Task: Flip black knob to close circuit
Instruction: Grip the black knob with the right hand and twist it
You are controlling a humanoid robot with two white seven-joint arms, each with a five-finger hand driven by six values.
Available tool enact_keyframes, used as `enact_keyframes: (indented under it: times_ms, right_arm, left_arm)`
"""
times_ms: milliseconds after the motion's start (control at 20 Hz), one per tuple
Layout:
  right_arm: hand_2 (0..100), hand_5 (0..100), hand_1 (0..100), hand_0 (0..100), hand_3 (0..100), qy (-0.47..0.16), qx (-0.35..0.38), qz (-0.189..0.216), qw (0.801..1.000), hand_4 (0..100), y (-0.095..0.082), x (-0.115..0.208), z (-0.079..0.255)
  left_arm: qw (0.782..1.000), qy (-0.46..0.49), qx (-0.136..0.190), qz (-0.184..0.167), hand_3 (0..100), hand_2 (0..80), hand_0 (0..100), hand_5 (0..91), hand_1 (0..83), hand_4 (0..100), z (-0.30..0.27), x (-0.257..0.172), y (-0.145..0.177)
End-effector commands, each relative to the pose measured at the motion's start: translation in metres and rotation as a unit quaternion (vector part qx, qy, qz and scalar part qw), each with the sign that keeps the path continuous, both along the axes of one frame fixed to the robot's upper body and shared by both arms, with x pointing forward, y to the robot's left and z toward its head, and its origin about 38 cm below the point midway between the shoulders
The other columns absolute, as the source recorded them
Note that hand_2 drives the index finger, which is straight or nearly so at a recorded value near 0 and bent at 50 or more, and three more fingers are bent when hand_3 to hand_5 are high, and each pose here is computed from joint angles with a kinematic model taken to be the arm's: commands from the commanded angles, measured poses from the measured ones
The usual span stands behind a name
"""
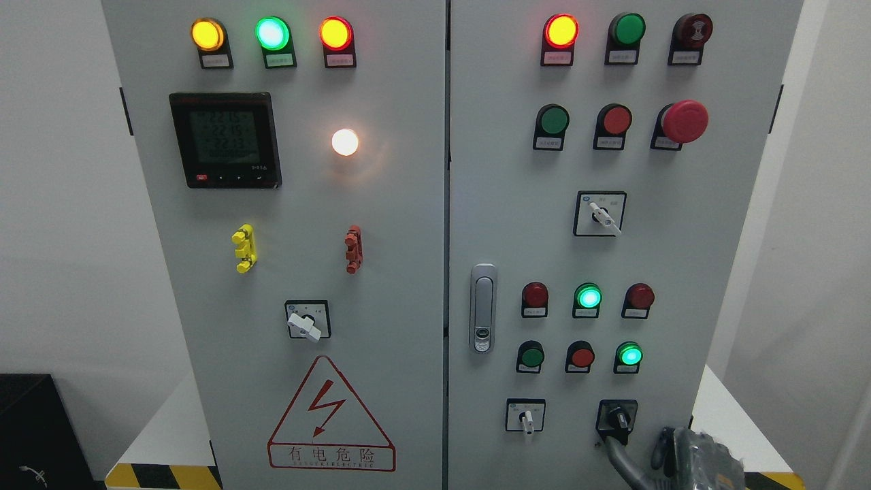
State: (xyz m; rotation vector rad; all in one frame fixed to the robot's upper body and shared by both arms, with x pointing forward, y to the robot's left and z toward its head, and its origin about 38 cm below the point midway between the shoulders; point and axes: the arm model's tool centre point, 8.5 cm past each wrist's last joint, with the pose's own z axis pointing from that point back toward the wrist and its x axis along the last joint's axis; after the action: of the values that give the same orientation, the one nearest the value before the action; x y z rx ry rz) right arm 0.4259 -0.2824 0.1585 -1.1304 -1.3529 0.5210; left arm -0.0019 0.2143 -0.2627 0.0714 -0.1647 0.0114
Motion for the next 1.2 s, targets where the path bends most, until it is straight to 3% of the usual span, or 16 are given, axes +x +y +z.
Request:
enact_keyframes:
  times_ms: [0,1150]
  right_arm:
    - [79,82,16,0,93,0.000,0.004,-0.008,1.000,79,-0.0057,0.0025,0.0001]
    - [79,82,16,0,93,-0.013,0.012,-0.017,1.000,78,-0.0138,0.0029,0.0085]
  left_arm:
    - [1.000,0.009,-0.001,-0.022,0,0.0,12,0.0,55.6,0,0.0003,-0.0068,-0.0008]
    - [1.000,0.009,0.000,-0.021,0,0.0,12,0.0,55.6,0,0.0004,-0.0068,-0.0007]
